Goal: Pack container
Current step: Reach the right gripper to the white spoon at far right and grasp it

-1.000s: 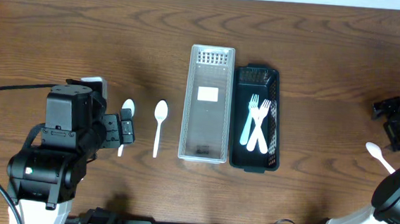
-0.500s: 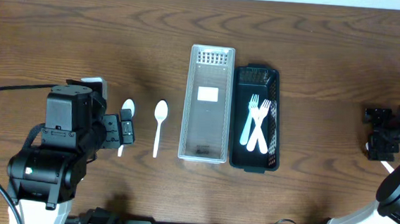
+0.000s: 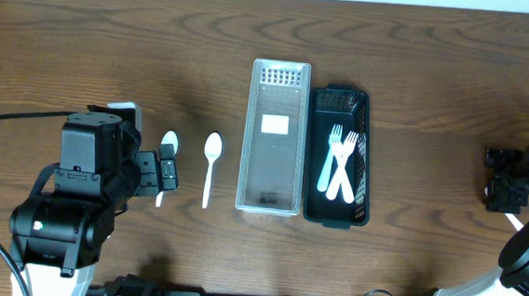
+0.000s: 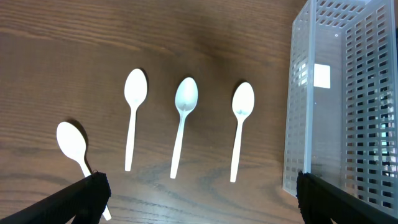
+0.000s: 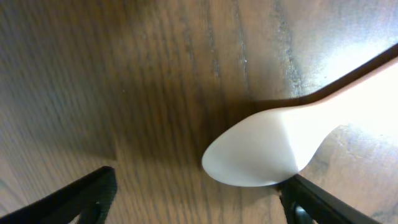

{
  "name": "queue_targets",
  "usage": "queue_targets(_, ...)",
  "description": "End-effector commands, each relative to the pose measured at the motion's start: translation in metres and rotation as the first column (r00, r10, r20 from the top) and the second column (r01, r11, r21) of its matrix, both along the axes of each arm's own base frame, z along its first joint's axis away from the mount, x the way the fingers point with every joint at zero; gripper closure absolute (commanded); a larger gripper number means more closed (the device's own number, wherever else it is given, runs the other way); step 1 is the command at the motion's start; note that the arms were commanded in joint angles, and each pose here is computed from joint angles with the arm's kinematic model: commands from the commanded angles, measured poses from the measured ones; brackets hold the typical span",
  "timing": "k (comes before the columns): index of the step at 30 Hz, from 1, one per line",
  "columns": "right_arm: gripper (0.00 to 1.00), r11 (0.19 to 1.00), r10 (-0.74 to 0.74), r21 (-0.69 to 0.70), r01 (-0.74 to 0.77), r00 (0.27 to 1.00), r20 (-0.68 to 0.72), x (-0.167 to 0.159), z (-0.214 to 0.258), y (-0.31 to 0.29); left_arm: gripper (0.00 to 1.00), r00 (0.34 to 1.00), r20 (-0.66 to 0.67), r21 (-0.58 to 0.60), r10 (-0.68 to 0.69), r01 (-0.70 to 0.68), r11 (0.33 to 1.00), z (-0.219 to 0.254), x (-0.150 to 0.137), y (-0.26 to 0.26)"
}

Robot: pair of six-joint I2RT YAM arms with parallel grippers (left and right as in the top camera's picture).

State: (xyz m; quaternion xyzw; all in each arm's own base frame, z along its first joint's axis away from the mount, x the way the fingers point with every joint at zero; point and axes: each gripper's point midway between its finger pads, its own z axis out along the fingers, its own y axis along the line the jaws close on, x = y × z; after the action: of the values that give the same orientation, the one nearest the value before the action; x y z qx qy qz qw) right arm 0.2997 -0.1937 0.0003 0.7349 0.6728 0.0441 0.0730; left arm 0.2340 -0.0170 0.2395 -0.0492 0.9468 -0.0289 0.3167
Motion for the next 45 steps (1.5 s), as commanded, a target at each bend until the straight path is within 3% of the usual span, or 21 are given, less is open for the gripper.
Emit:
queue_targets(1, 0.20, 0.997, -0.063, 0.036, 0.065, 0.997, -0.050, -0.019, -0.017, 0.005, 0.02, 1.000, 0.019, 0.004, 0.011, -0.011, 1.000, 0.007, 0.001, 0.002)
queue_targets(15, 0.26, 0.974, -0.209, 0.069, 0.215, 0.973, -0.095, -0.045, -0.030, 0.005, 0.02, 1.000, 0.019, 0.004, 0.011, -0.011, 1.000, 0.007, 0.001, 0.002)
queue_targets(17, 0.31, 0.967, -0.238, 0.071, 0.245, 0.967, -0.096, -0.046, -0.030, 0.003, 0.02, 1.000, 0.018, 0.004, 0.011, -0.011, 1.000, 0.007, 0.001, 0.002)
queue_targets(24, 0.28, 0.935, -0.348, 0.034, 0.354, 0.931, -0.112, -0.058, -0.030, -0.012, 0.02, 1.000, 0.018, 0.003, 0.011, -0.011, 1.000, 0.007, 0.001, 0.002)
queue_targets(39, 0.41, 0.933, -0.342, 0.040, 0.358, 0.915, -0.212, -0.088, -0.030, -0.010, 0.02, 1.000, 0.019, 0.004, 0.011, -0.011, 1.000, 0.007, 0.001, 0.002)
queue_targets(45, 0.53, 0.941, -0.317, 0.045, 0.334, 0.922, -0.221, -0.090, -0.030, -0.009, 0.02, 1.000, 0.018, 0.003, 0.011, -0.011, 1.000, 0.007, 0.001, 0.002)
